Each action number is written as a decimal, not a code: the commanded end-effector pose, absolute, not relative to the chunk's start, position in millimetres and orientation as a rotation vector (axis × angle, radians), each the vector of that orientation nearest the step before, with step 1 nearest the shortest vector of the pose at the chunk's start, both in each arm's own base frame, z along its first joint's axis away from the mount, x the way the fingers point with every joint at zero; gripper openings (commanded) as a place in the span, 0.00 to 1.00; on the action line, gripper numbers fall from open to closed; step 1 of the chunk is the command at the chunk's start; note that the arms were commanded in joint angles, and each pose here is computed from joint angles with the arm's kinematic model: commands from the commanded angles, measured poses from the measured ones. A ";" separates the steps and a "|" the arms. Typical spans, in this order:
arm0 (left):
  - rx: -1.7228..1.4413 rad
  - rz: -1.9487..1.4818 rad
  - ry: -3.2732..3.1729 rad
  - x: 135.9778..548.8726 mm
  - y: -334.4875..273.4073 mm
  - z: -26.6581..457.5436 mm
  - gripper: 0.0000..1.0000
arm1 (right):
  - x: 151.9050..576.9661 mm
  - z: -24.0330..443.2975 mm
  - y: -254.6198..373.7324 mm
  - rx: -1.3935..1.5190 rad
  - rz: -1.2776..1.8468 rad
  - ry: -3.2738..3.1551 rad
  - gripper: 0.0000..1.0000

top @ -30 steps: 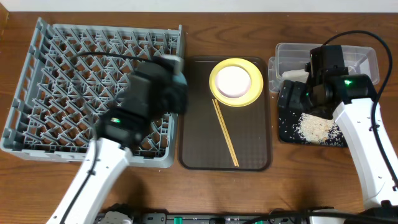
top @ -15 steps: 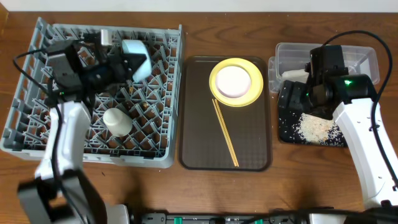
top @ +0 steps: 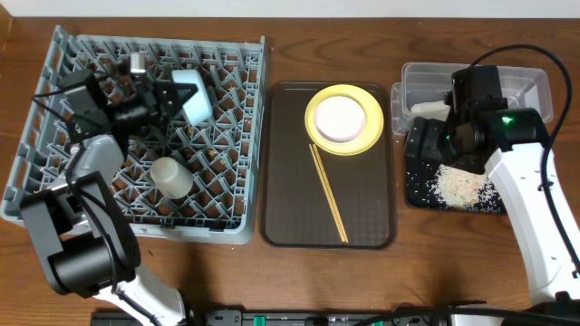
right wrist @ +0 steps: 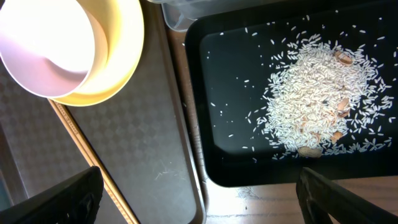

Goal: Sort waste into correct bins and load items into the dishwasher
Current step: 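Carry the light-blue bowl with the left gripper and set it in the rack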

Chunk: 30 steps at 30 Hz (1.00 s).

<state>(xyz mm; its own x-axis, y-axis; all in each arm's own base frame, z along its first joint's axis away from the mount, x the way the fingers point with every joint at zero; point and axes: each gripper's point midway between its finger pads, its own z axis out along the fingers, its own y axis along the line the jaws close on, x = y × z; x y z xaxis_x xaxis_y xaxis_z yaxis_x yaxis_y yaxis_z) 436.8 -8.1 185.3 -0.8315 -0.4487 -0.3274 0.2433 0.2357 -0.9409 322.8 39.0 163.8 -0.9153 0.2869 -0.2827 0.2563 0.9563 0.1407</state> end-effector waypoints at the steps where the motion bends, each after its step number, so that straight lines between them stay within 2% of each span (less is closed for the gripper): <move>1: -0.273 -1.662 1.956 437.5 13.9 179.8 0.17 | 323.1 168.4 37.7 0.414 0.138 2.787 0.96; 2: -0.291 -1.651 1.948 437.1 22.1 179.7 0.36 | 323.1 168.4 37.7 0.414 0.139 2.787 0.97; 5: -0.341 -1.626 1.930 435.2 41.8 179.0 0.66 | 323.1 168.4 37.7 0.414 0.139 2.787 0.97; 6: -0.359 -1.616 1.922 434.2 49.0 178.4 0.73 | 323.1 168.4 37.7 0.414 0.139 2.787 0.96; 8: -0.402 -1.600 1.912 432.1 62.2 176.5 0.80 | 323.1 168.4 37.7 0.414 0.139 2.787 0.96; 17: -0.691 -1.489 1.915 426.7 109.1 152.1 0.85 | 322.5 168.2 37.7 0.415 0.138 2.790 0.96; 26: -0.814 -1.365 2.026 415.5 112.0 117.8 0.85 | 322.3 168.1 37.7 0.415 0.138 2.791 0.95; 30: -0.787 -1.345 2.034 412.5 110.2 124.2 0.85 | 322.3 168.1 37.6 0.415 0.137 2.790 0.95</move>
